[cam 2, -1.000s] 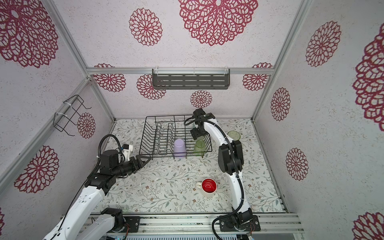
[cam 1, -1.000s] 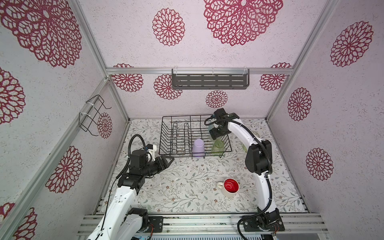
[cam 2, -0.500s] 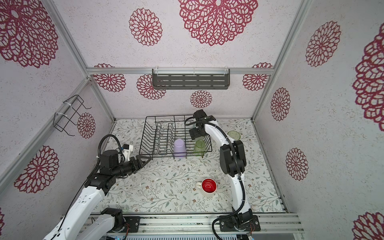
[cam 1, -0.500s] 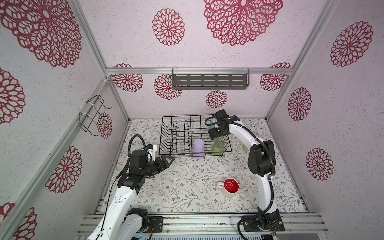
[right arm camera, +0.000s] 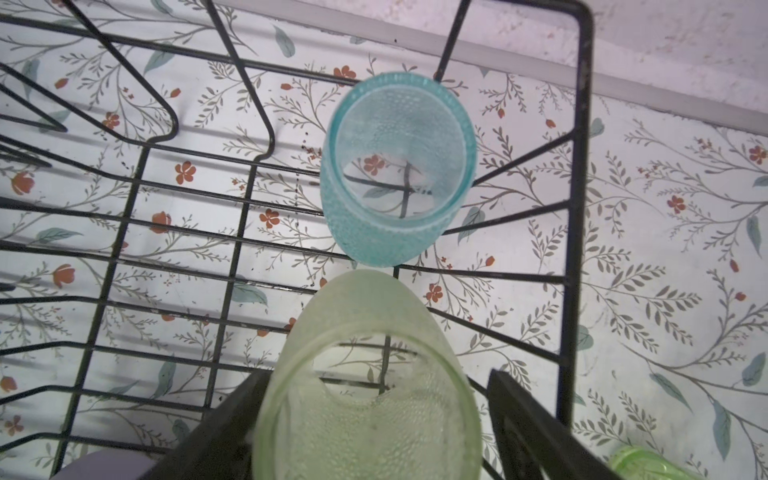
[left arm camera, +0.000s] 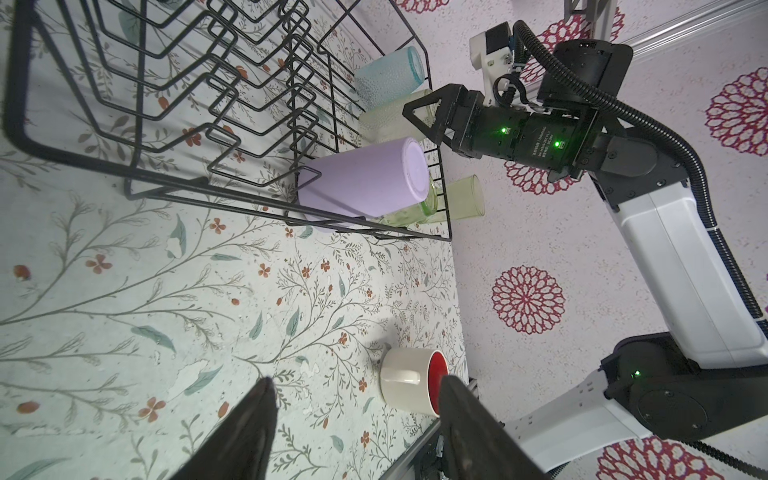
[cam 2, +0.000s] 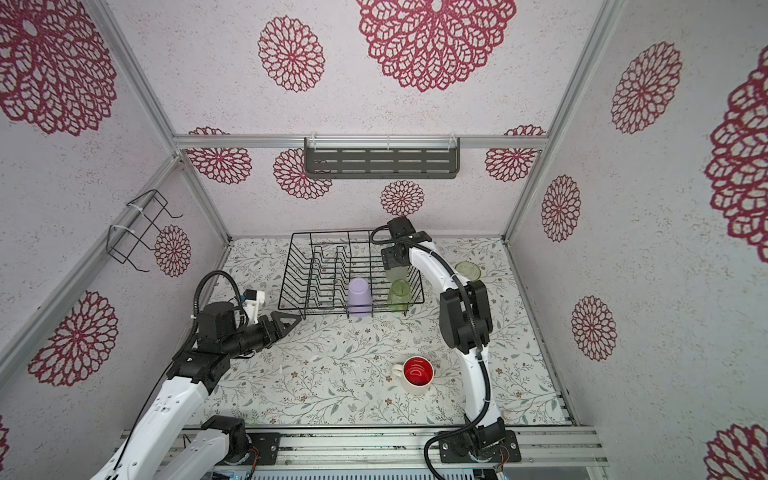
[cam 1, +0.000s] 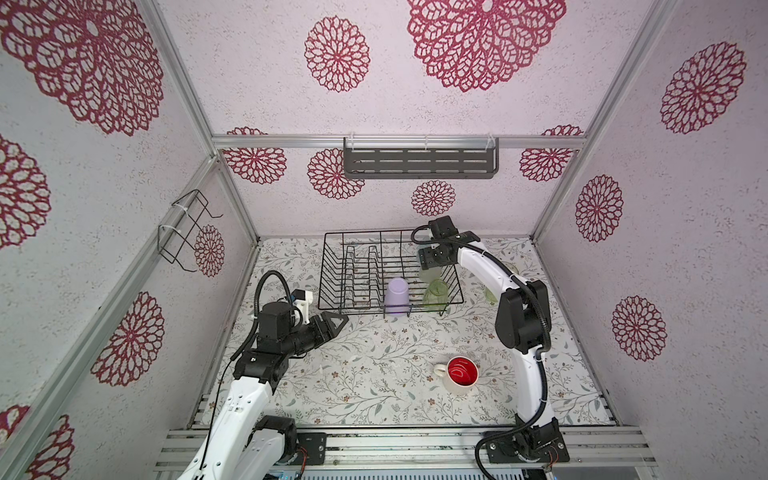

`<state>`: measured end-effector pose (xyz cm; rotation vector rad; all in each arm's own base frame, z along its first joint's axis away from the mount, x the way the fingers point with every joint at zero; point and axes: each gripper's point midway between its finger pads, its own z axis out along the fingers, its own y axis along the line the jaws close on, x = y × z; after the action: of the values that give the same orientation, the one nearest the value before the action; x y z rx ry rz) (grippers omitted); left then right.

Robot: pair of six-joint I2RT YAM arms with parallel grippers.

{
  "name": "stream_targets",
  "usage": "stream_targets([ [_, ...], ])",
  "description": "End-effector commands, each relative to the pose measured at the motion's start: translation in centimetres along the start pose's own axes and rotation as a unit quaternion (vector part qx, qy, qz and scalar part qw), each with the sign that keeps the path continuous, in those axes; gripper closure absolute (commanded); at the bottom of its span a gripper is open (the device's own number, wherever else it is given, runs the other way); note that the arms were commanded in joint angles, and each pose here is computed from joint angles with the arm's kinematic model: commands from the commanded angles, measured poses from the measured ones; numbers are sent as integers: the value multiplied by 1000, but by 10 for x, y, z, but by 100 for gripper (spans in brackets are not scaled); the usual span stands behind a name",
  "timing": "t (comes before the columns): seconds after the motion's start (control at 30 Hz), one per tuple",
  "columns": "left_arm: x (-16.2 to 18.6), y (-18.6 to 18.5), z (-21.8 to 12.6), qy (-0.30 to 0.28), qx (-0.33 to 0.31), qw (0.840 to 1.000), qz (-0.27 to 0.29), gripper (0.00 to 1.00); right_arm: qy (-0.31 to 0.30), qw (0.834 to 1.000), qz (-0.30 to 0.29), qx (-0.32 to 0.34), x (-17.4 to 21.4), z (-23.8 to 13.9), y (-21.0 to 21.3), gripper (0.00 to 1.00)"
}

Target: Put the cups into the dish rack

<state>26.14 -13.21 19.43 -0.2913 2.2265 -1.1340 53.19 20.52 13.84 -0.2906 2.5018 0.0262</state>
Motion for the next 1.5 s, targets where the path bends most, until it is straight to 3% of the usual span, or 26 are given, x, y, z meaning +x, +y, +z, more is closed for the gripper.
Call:
stream_targets([
  [0.0, -1, 5, 0, -6, -6, 1000, 3, 34, -27, 999, 20, 10, -16, -20, -9, 20],
  [0.43, -1, 4, 3, -1, -1, 1000, -4, 34, -29, 999, 14, 2, -8, -33, -9, 34],
  [0.87, -3, 1, 2, -4, 2, 1000, -4, 34, -31, 999, 15, -4, -7, -41, -9, 31],
  [1.13, -5, -1, 2, -6, 4, 1000, -6, 34, -53, 999, 13, -1, -20, -53, -11, 36],
  [1.47, -3, 0, 1, -5, 4, 1000, -6, 34, -34, 999, 11, -11, -18, -55, -7, 38],
])
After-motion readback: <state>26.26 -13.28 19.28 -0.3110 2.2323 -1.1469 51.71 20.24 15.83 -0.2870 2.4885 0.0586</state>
